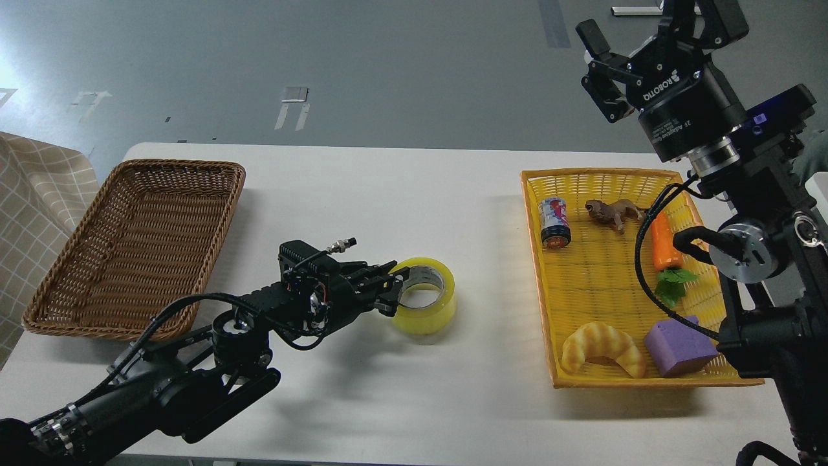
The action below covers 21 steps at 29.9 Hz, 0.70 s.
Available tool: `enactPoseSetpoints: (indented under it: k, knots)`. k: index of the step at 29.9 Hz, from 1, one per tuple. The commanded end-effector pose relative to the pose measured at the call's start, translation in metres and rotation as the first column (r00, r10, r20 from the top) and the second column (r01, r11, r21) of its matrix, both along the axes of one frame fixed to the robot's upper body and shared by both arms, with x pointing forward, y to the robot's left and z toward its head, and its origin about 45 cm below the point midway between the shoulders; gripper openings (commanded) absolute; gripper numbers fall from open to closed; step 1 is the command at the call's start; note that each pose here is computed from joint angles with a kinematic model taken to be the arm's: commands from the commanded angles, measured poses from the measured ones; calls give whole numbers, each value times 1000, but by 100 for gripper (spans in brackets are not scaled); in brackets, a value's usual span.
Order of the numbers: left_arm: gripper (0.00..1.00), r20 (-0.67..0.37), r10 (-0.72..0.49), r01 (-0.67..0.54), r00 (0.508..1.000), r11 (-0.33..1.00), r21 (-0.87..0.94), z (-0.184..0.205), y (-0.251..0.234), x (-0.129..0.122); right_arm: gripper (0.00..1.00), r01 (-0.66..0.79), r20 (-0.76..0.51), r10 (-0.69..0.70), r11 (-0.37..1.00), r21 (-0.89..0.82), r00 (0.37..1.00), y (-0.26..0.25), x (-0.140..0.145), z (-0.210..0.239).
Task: Place and transfer tape with both arms
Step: 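Close the left gripper on the tape roll's rim and lift, then carry the tape roll with the left gripper into the wicker basket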
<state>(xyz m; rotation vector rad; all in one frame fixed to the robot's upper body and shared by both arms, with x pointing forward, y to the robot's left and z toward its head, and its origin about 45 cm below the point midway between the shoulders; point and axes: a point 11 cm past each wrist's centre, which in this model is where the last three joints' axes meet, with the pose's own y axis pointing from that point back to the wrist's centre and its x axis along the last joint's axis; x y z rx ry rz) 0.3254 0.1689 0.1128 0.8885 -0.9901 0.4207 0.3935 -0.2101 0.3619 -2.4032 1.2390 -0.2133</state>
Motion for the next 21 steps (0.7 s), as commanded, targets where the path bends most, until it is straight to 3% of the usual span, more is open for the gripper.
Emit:
enactPoseSetpoints:
  k: [1, 18, 21]
  knots:
    - [9, 19, -2, 2, 1000, 1000, 9, 6, 5, 5, 100, 1, -3, -1, 1000, 0, 1000, 0, 0, -1]
    - [10, 140, -9, -8, 990, 993, 121, 52, 63, 22, 100, -4, -2, 4, 1000, 5, 1000, 1, 0, 0]
    - [11, 171, 31, -60, 985, 985, 162, 74, 105, 34, 100, -6, -3, 6, 1000, 4, 1000, 2, 0, -1]
